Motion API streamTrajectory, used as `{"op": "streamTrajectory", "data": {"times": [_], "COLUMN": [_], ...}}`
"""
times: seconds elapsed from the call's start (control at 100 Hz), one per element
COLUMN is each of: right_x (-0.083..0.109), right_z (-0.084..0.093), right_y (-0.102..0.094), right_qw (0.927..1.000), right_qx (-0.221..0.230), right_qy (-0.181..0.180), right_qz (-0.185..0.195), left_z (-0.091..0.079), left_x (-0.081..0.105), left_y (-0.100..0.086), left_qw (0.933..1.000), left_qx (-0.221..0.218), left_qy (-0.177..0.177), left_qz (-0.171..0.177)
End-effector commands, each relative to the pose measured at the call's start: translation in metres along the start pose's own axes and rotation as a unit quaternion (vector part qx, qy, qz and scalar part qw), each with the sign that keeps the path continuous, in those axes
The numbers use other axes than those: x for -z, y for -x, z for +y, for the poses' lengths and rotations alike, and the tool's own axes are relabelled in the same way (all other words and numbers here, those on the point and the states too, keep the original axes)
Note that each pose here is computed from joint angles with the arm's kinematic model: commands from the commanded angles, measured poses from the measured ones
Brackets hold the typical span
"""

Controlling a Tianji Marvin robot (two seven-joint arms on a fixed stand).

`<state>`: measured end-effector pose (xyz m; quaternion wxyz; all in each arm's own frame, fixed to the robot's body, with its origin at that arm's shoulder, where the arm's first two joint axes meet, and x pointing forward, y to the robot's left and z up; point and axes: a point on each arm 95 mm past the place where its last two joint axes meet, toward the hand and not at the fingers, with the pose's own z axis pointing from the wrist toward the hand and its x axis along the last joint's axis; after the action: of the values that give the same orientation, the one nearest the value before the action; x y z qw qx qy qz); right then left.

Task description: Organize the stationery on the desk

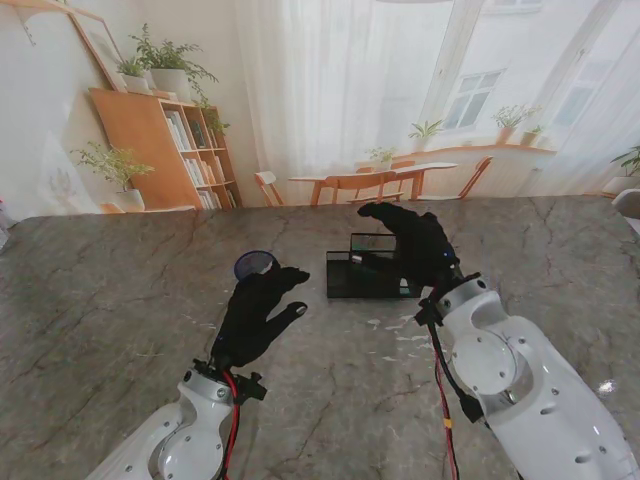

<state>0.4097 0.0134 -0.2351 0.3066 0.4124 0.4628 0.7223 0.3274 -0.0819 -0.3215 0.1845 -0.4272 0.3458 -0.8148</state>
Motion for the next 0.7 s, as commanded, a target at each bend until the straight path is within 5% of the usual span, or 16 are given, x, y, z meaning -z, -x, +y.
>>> {"op": "streamTrajectory", "data": {"times": [0.0,0.35,0.69], "right_x": [0.014,0.061,0.069], "right_z": [-0.018,-0.054,-0.060], "right_y": [0.005,0.027,0.040], "right_qw": [0.9997,0.9977,0.9953], "right_qx": [0.005,0.013,-0.007], "right_qy": [-0.021,-0.034,-0.032], "right_qz": [-0.009,-0.057,-0.091], "left_z": [0.002,-0.025,-0.069], "left_x": [0.000,-0.008,-0.030], "left_y": [-0.004,-0.017,-0.020], "left_qw": [1.0000,0.9975,0.9836], "left_qx": [0.002,-0.051,-0.141], "left_qy": [0.004,0.035,0.112], "left_qz": [0.006,0.035,0.012]}}
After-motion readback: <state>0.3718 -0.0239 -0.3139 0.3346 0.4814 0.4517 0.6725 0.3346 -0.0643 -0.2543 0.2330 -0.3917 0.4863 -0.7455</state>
